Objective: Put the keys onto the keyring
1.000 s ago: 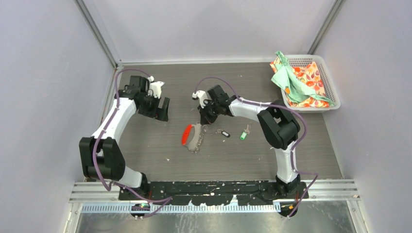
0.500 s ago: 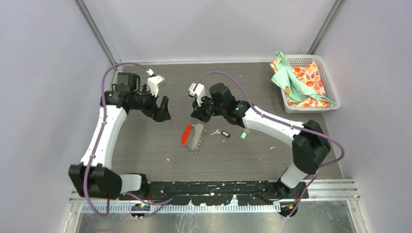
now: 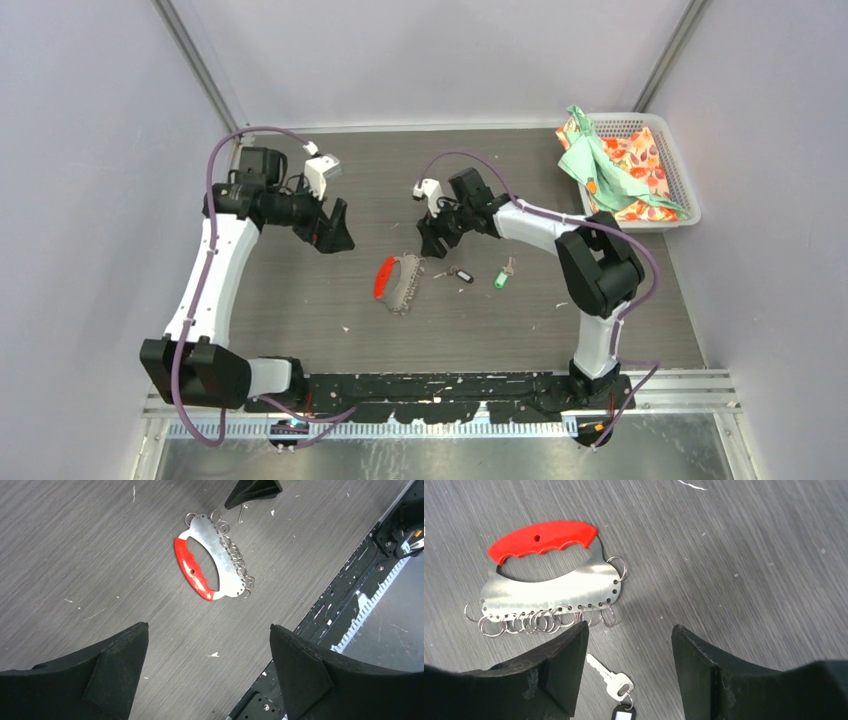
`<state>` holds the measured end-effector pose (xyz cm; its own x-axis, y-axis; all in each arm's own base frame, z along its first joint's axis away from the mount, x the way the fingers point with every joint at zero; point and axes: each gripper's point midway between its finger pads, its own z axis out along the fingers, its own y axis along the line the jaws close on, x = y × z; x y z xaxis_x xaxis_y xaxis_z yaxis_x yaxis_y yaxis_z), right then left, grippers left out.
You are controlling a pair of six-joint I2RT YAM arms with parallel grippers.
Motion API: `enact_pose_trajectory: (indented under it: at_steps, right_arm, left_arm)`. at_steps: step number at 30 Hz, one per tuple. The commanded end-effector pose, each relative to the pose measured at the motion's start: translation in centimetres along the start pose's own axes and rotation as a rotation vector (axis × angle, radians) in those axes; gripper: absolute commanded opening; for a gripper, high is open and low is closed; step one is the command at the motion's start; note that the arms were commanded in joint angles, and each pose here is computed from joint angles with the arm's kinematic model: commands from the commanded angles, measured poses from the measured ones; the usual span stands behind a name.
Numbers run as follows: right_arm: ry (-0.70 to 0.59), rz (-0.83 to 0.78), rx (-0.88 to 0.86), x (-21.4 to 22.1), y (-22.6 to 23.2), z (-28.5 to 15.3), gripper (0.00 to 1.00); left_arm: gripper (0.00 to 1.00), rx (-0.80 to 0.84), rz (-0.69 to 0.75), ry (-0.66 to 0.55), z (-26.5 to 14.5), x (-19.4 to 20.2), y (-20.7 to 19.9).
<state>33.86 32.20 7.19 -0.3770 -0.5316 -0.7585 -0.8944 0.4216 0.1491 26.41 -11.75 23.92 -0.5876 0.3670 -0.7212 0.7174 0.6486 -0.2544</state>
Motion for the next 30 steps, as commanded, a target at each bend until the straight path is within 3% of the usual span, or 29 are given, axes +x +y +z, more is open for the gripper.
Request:
enact_pose_trajectory:
  at_steps: [1,13,22,30]
  right_arm:
    - [-0.033,-0.105,-0.167,-3.3,2.0,0.4,0.67]
    - [-0.007,-0.013,-0.155,-1.2,0.0,5.0,0.59]
    - [0.016,0.014,-0.148,-0.8,0.8,6.4,0.43]
    - [0.041,0.015,-0.122,-0.1,1.2,7.1,0.35]
  left_arm:
    - [0.93,0.026,-0.044,0.006,-0.1,0.4,-0.6]
    - [0.93,-0.04,-0.068,0.06,0.1,1.9,0.5]
    - [0.91,-0.097,-0.072,0.088,0.6,2.8,1.9]
    - [0.89,-0.133,-0.069,0.113,0.5,3.3,2.7]
